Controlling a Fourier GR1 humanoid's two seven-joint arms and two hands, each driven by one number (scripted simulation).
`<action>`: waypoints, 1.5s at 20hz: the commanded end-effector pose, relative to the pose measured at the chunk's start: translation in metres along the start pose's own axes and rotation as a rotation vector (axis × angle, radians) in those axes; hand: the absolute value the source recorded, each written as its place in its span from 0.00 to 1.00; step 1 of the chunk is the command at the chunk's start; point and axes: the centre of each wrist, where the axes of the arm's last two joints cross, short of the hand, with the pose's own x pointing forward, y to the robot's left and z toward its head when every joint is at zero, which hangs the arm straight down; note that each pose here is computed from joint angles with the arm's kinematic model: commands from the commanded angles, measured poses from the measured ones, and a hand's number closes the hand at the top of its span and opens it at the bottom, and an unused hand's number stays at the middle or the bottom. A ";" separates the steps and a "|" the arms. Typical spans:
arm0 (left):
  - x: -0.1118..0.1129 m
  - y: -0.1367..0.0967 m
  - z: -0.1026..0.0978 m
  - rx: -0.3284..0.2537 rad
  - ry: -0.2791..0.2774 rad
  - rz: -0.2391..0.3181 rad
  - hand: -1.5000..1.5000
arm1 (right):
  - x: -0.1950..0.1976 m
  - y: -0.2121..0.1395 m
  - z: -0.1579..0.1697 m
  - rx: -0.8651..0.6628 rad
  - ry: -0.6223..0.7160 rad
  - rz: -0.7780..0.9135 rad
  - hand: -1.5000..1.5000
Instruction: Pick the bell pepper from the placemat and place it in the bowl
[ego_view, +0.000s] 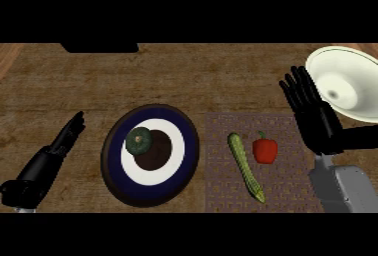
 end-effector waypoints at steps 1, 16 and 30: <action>-0.015 -0.017 -0.004 0.018 -0.004 0.047 0.50 | -0.011 0.022 0.013 -0.025 0.068 0.088 1.00; 0.007 -0.066 -0.042 0.138 -0.015 0.243 0.50 | -0.062 0.090 0.082 -0.590 -0.184 0.683 0.00; 0.039 -0.058 -0.070 0.132 -0.014 0.246 0.50 | 0.046 0.100 0.065 -0.641 0.215 0.880 0.00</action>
